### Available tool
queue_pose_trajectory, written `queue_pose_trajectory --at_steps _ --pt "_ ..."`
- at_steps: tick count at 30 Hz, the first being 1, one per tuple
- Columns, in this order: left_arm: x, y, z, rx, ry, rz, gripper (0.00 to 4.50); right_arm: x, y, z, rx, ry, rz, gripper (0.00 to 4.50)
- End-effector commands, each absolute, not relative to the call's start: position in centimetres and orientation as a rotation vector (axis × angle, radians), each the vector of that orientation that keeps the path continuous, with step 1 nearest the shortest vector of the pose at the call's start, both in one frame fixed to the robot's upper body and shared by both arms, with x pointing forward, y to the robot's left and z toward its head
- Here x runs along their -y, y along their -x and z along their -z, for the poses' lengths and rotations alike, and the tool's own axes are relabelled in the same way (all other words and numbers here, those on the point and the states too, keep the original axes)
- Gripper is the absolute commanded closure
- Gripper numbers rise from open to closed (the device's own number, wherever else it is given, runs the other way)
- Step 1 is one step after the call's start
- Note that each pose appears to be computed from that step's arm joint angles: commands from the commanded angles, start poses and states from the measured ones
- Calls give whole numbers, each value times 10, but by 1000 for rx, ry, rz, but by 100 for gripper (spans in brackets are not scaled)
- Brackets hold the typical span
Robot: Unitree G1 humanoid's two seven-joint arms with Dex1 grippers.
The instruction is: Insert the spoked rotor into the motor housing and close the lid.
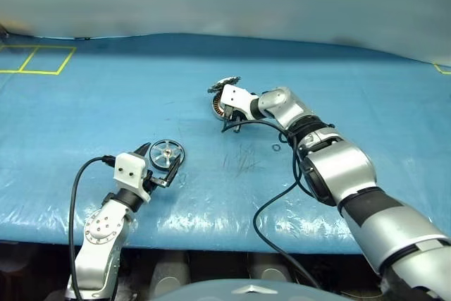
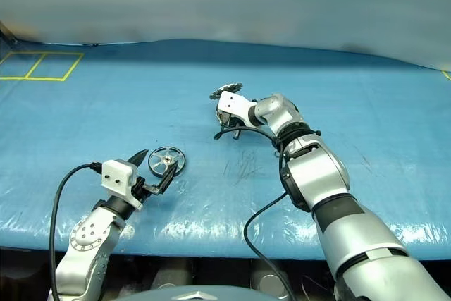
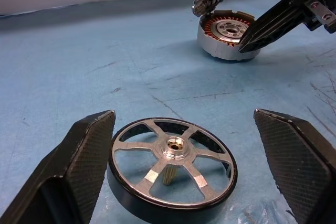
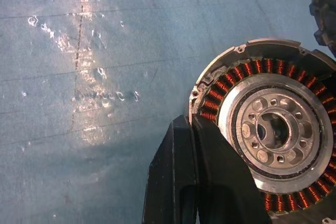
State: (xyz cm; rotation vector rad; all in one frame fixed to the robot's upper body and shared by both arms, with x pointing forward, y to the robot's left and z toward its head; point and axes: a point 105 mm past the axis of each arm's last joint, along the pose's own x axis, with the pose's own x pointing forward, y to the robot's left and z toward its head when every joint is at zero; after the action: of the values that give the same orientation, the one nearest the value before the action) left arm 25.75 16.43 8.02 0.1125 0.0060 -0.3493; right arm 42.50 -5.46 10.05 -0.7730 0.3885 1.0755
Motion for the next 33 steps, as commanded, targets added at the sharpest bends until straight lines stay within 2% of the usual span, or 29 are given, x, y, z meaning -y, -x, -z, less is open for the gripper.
queue_pose_trajectory --at_steps 1,3,6,10,17,28,33 --pt "-162 -259 -82 6 -112 358 0 55 -423 -123 -291 742 -1143 448" --pt "-161 -259 -80 0 -106 363 0 57 -418 -125 -263 705 -1190 448" --pt "-158 -259 -76 -12 -100 381 0 69 -404 -113 -256 743 -1256 448" --pt "-154 -262 -75 -20 -103 414 0 77 -375 -100 -227 707 -1279 448" --pt "-147 -273 -79 -20 -131 491 0 83 -325 -94 -208 618 -1218 448" --pt "-136 -280 -78 -29 -142 562 0 79 -277 -95 -212 533 -1165 448" --pt "-137 -280 -77 -38 -146 571 0 77 -263 -88 -249 493 -1156 448"
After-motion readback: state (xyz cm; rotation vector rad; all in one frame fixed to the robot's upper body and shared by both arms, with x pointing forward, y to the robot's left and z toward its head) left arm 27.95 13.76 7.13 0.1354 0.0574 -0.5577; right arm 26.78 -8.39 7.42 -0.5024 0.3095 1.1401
